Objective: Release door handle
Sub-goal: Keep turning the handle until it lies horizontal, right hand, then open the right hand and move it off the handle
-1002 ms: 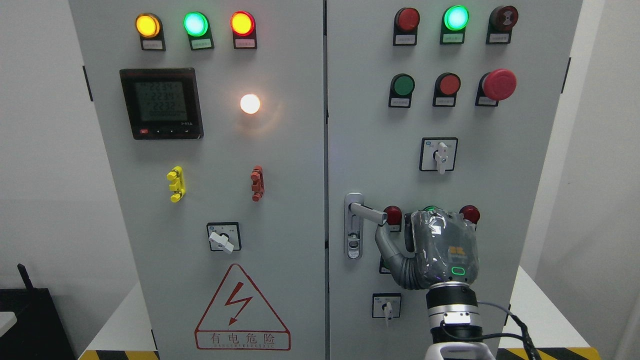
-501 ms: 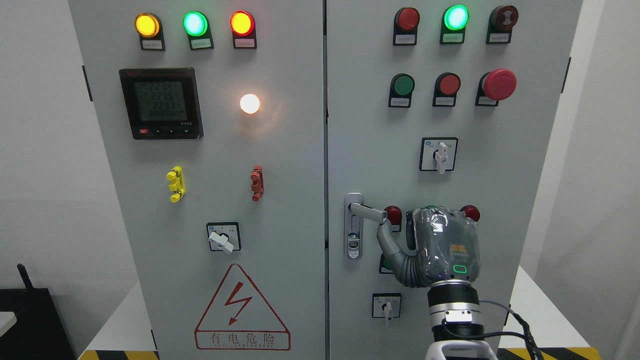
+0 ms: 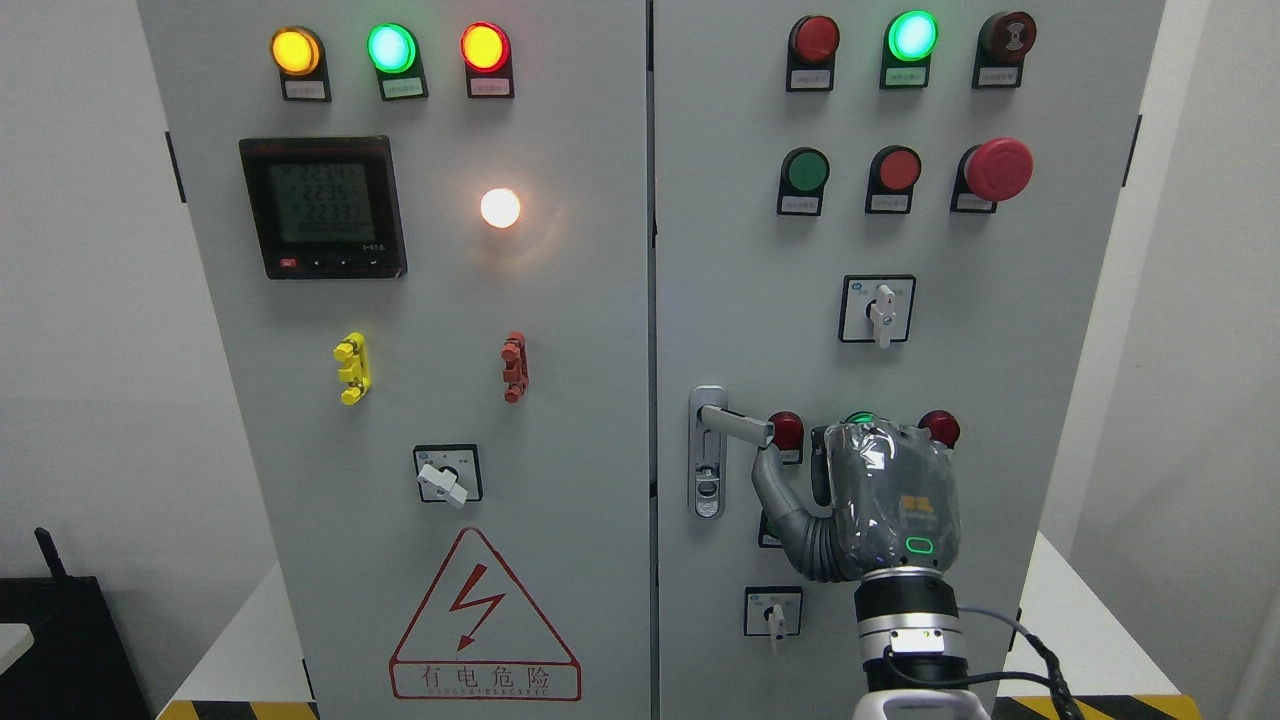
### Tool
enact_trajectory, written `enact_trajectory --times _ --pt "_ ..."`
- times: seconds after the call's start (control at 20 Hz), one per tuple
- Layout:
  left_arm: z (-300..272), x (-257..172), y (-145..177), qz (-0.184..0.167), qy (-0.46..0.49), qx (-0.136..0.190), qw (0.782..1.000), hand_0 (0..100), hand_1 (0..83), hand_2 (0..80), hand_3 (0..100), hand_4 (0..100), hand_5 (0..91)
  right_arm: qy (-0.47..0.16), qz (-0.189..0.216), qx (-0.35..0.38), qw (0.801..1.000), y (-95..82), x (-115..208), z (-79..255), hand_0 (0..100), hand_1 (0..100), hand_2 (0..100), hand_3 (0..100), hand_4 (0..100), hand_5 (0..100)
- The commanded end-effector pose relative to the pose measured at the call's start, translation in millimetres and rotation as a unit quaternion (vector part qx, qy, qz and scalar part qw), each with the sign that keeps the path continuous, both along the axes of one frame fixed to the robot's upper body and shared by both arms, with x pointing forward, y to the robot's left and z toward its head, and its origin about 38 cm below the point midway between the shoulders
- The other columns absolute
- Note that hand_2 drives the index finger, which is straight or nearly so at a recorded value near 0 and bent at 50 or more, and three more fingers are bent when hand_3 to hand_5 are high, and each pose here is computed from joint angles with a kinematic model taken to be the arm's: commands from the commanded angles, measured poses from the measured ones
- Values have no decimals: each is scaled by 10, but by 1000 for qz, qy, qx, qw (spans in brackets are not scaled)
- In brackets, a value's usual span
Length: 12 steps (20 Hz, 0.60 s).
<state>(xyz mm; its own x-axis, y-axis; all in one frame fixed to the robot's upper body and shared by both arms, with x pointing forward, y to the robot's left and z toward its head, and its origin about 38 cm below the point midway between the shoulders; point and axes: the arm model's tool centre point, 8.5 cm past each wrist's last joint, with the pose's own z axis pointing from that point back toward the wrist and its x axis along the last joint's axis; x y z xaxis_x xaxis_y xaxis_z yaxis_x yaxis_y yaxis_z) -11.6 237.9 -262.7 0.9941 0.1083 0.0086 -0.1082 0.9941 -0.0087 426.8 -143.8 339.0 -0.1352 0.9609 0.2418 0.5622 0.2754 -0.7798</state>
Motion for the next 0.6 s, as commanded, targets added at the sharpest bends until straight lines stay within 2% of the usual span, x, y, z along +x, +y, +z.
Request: enact_trajectory --times 0.0,0.15,0.3,0.45,0.5,0.55 --pt "-1 168 -3 7 -13 0 1000 120 389 0 0 0 0 -1 2 1 1000 3 -96 -74 528 175 1000 1000 990 973" --pt "-1 168 -3 7 -13 0 1000 120 389 0 0 0 0 -2 7 -1 1000 6 -199 -159 528 175 1000 1000 981 973" --pt "-1 158 6 7 -12 1 1000 120 389 0 0 0 0 -34 11 -20 999 -51 -325 -197 528 175 1000 1000 920 972" --pt "-1 168 -3 7 -13 0 1000 120 389 0 0 0 0 -72 4 -39 997 -191 -457 -223 537 178 978 1000 892 950" --pt "-1 168 -3 7 -13 0 1000 120 389 0 0 0 0 -85 -6 -40 996 -269 -506 -218 544 182 895 1000 860 913" --pt "-1 168 -3 7 -13 0 1000 120 389 0 0 0 0 -99 -17 -40 994 -362 -554 -226 551 192 708 914 784 818"
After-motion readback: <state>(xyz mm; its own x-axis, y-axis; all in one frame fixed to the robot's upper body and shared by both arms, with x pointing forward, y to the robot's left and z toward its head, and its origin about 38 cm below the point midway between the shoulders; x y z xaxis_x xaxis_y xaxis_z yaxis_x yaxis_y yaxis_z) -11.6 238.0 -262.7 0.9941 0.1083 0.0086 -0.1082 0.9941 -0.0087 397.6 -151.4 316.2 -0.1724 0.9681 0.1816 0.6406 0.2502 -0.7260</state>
